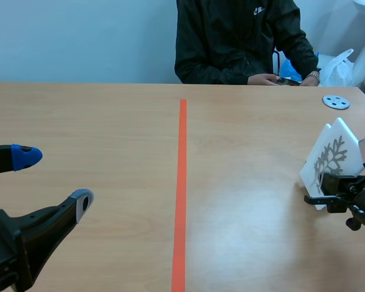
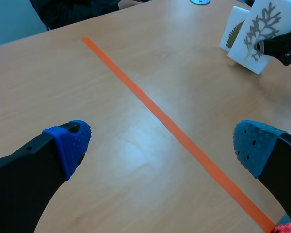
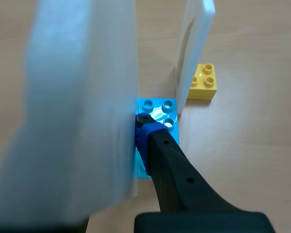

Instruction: Sort the leaf by its shape. The table is split by an orange tape line. A compound leaf with several leaflets goes to the left side, a simple leaf with one blade goes to the right side. Return to the home posture when a red brick is placed on the table.

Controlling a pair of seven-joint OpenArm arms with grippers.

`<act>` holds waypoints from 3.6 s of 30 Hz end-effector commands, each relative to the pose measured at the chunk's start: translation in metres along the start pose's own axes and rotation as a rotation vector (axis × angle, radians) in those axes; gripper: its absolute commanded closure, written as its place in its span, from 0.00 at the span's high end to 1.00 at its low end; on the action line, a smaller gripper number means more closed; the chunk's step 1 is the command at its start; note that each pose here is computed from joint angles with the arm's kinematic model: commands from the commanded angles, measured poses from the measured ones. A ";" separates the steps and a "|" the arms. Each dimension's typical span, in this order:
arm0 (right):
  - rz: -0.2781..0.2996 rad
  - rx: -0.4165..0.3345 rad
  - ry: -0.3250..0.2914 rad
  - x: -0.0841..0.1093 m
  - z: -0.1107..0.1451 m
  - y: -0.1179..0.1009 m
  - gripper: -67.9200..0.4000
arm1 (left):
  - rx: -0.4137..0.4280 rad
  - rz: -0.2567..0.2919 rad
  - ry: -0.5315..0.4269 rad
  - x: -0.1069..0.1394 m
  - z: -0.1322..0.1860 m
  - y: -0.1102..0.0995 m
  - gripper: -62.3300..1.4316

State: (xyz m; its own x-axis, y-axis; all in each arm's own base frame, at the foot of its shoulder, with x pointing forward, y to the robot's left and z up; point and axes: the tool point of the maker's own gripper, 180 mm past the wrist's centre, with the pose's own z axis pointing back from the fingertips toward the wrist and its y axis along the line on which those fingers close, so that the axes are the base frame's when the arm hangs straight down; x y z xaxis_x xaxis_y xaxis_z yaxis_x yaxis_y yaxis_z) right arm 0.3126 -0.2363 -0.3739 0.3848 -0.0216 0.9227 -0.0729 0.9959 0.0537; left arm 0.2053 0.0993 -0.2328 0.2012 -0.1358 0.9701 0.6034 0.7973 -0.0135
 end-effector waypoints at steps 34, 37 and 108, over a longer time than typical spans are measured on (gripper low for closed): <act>0.021 -0.044 -0.008 0.001 0.006 -0.010 0.09 | -0.001 0.003 -0.041 0.010 -0.002 0.000 1.00; 0.021 -0.044 -0.007 0.000 0.006 -0.010 0.09 | -0.001 0.003 -0.041 0.010 -0.002 0.000 1.00; 0.134 0.478 -0.253 0.138 0.124 0.099 1.00 | -0.001 0.002 -0.034 0.009 -0.002 0.000 1.00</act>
State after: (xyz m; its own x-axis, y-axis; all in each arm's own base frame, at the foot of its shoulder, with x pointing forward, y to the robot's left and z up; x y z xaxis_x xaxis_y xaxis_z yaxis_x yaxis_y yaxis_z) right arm 0.2410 -0.1548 -0.2061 0.1574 0.0256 0.9872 -0.5202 0.8519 0.0609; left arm 0.2084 0.0994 -0.2306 0.1909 -0.1377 0.9719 0.6035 0.7974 -0.0056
